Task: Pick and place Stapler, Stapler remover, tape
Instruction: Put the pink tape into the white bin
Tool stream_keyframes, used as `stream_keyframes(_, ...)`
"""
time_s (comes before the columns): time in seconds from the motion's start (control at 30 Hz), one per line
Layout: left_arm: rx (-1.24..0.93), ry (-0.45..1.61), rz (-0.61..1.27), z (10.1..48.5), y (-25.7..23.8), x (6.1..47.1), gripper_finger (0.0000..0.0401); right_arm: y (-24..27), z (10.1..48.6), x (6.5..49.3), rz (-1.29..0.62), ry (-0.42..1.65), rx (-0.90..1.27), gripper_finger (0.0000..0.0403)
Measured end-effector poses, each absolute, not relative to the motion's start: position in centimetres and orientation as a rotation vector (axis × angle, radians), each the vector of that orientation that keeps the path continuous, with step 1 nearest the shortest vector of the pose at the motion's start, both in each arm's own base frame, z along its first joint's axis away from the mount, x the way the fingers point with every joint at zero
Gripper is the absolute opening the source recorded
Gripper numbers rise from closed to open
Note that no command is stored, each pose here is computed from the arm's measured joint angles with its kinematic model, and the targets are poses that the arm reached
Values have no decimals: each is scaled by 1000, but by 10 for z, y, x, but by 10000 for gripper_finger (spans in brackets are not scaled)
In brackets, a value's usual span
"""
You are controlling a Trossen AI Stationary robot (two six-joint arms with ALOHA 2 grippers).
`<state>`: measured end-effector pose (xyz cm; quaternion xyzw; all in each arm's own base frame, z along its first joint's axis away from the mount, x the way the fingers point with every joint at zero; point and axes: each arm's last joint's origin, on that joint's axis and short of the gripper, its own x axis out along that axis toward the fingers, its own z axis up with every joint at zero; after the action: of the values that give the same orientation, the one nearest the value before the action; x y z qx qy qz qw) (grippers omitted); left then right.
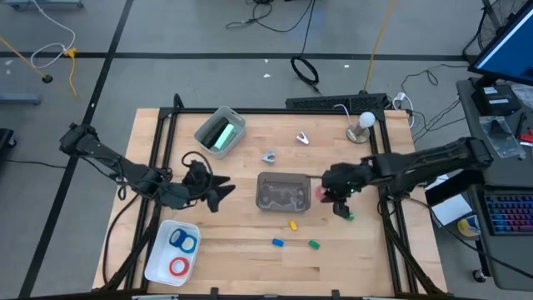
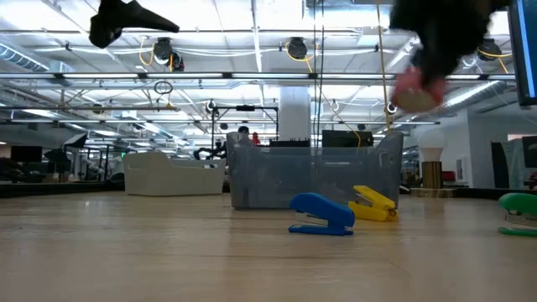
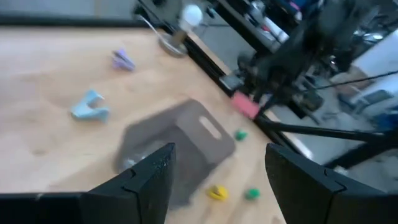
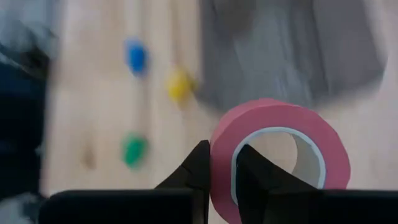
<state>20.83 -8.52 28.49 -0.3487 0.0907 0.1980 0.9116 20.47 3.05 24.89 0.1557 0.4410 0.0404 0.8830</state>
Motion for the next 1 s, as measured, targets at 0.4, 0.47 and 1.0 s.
stream_keyframes(0.4,-723,3,252,297,-80,245,246,14,325,243,153,182,297,33)
stream_keyframes(0.47,-739,-44,248,298,-77,251,246,14,328,251,189,109,304,33)
stream_keyframes(1.0,-827,-212,123,302,-59,276,246,18,312,296,270,-47,413,33)
